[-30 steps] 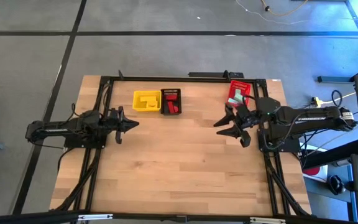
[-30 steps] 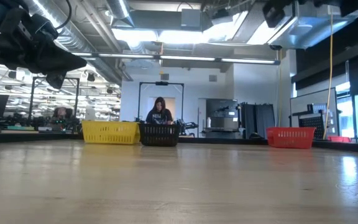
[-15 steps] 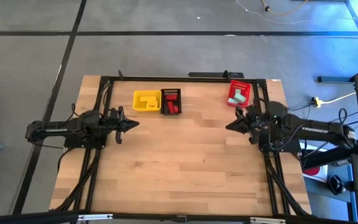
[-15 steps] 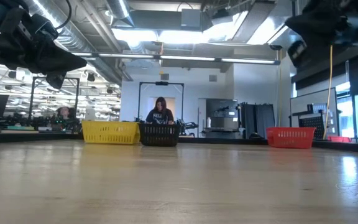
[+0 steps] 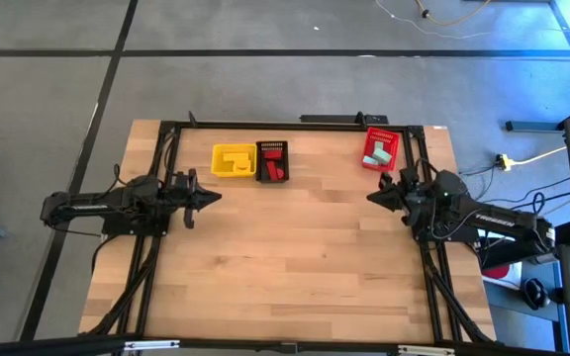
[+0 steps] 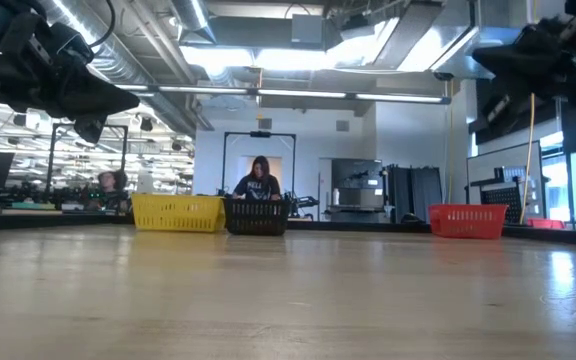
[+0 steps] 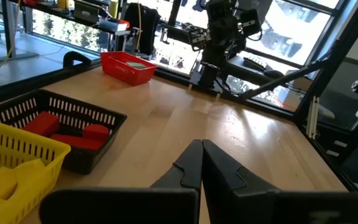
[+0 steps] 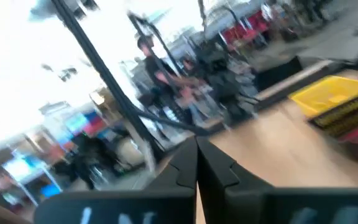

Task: Sort & place blocks by color
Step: Return to Home Position

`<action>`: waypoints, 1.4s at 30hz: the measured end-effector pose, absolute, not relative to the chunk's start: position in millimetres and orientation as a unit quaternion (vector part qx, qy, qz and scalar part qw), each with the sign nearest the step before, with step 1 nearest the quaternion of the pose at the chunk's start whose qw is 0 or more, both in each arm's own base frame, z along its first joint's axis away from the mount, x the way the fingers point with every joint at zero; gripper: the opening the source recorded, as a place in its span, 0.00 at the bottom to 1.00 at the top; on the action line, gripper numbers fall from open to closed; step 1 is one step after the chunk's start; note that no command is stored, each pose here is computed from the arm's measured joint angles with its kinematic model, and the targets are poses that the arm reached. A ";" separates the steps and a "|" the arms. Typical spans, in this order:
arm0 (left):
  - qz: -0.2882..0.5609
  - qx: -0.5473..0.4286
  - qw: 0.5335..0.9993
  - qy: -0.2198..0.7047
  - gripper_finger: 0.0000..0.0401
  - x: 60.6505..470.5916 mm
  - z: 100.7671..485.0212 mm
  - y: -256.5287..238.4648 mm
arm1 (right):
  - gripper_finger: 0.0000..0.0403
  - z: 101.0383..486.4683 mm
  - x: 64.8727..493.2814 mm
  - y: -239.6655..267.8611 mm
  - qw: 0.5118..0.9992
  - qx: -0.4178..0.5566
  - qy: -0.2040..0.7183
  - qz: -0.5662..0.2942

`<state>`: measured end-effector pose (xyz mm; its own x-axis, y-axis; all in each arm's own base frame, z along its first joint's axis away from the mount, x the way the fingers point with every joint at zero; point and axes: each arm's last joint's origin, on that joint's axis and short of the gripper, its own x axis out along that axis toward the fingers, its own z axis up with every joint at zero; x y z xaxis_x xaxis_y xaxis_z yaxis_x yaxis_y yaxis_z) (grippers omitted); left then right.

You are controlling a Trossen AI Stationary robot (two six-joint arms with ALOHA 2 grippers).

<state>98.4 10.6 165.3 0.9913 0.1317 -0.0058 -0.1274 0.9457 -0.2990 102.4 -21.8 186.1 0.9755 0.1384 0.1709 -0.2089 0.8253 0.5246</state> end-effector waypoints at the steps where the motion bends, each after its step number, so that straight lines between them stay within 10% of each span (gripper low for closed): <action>1: 0.066 -0.151 0.986 -0.007 0.00 98.4 165.3 10.5 | 0.00 185.5 102.6 -20.6 0.950 0.292 -0.062 0.088; 13: 0.066 -0.151 0.986 -0.008 0.00 98.4 165.4 10.6 | 0.00 156.6 107.1 -7.8 0.976 0.204 0.046 -0.057; 42: 0.066 -0.151 0.986 -0.007 0.00 98.4 165.4 10.5 | 0.02 156.0 105.8 -11.8 0.990 0.104 0.060 -0.068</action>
